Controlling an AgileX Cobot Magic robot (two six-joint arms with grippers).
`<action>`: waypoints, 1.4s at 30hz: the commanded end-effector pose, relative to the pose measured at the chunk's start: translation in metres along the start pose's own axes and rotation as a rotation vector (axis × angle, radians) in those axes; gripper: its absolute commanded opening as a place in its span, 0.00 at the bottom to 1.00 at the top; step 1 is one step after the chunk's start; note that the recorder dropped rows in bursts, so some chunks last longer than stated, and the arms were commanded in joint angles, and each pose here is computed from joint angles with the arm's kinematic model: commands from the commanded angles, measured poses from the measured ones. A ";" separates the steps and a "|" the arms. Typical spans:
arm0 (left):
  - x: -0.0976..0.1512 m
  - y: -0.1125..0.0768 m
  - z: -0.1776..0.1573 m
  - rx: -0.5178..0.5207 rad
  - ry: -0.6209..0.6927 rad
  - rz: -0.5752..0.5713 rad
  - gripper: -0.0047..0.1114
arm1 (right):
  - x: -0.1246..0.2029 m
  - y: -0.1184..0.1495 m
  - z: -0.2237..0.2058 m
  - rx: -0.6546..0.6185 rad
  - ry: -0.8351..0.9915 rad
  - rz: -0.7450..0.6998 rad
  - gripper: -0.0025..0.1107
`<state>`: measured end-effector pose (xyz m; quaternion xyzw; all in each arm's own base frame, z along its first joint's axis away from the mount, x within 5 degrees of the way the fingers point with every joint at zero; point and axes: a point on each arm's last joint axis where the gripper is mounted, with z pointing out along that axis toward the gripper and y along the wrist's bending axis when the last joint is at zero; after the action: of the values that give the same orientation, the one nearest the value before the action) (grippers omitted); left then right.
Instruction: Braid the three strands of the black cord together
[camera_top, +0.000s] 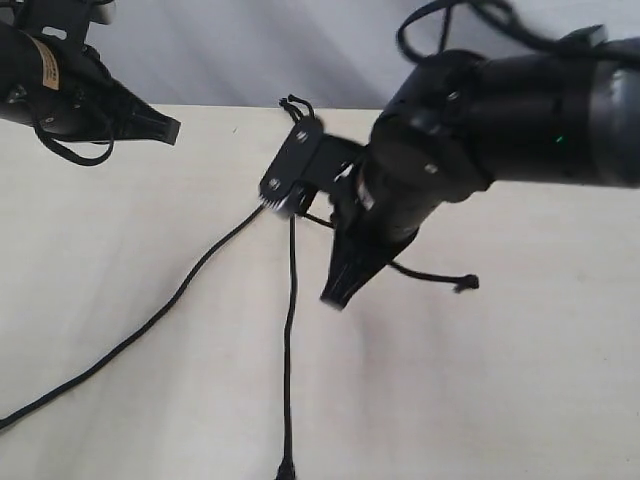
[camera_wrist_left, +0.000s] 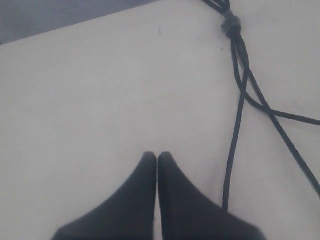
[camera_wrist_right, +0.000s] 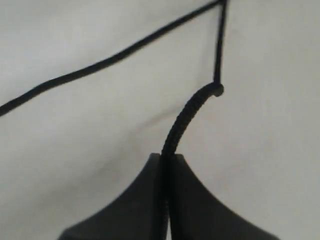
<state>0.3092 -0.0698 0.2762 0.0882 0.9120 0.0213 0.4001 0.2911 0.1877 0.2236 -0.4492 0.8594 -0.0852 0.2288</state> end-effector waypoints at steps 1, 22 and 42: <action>0.001 0.001 -0.002 0.000 -0.002 -0.008 0.05 | 0.022 -0.045 0.004 0.071 0.014 0.265 0.04; 0.001 0.000 -0.002 0.009 0.002 -0.030 0.05 | 0.069 -0.075 0.076 0.128 0.228 0.629 0.70; 0.045 -0.129 0.016 0.381 0.220 0.200 0.07 | 0.134 -0.154 0.033 0.283 -0.227 0.852 0.94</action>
<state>0.2796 -0.1720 0.2358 0.2207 0.9230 -0.1004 0.2989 0.3549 0.0100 0.2124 -0.0362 0.9266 -0.0563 0.3701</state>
